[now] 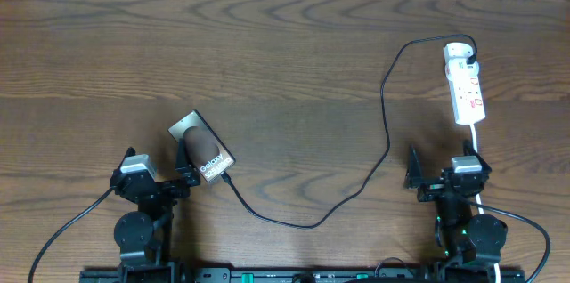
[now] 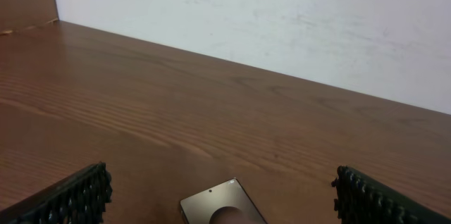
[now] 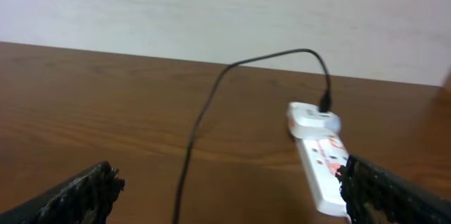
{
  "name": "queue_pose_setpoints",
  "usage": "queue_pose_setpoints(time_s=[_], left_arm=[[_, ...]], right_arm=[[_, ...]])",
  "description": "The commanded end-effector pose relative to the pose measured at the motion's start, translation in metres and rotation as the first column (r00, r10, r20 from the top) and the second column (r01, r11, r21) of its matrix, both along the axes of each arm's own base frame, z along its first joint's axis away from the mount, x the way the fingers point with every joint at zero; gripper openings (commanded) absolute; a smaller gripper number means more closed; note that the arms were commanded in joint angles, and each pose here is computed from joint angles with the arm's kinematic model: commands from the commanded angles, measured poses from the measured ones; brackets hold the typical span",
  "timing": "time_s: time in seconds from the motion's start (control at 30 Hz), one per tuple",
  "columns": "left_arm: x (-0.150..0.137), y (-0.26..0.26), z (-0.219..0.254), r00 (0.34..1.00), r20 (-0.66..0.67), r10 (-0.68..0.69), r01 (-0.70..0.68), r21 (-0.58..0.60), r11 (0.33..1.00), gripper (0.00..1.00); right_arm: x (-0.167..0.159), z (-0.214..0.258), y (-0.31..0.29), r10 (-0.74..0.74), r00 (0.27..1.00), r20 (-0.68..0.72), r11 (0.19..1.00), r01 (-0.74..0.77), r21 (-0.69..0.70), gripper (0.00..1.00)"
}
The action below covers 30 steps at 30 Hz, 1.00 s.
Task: Plug charger to phone and switch on socket
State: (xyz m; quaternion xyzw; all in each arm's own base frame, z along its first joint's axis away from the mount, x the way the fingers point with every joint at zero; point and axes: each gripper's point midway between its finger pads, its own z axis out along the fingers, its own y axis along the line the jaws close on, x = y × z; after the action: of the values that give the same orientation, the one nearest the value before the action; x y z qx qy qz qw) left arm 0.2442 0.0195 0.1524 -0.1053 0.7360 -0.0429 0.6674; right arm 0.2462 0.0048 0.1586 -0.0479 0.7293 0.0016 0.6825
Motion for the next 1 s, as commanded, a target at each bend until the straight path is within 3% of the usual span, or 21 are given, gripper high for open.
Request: queue_pose_setpoints(time_s=[0.0, 0.97], left_arm=[[-0.001, 0.001, -0.015, 0.999, -0.045, 0.005, -0.006, -0.012, 1.0, 1.0], [-0.001, 0.001, -0.015, 0.999, -0.045, 0.006, -0.006, -0.012, 1.0, 1.0]], right_arm=[[0.0, -0.002, -0.012, -0.083, 0.997, -0.005, 0.997, 0.083, -0.01, 0.99], [0.0, -0.002, 0.0, -0.046, 0.999, -0.007, 0.999, 0.046, 0.006, 0.99]])
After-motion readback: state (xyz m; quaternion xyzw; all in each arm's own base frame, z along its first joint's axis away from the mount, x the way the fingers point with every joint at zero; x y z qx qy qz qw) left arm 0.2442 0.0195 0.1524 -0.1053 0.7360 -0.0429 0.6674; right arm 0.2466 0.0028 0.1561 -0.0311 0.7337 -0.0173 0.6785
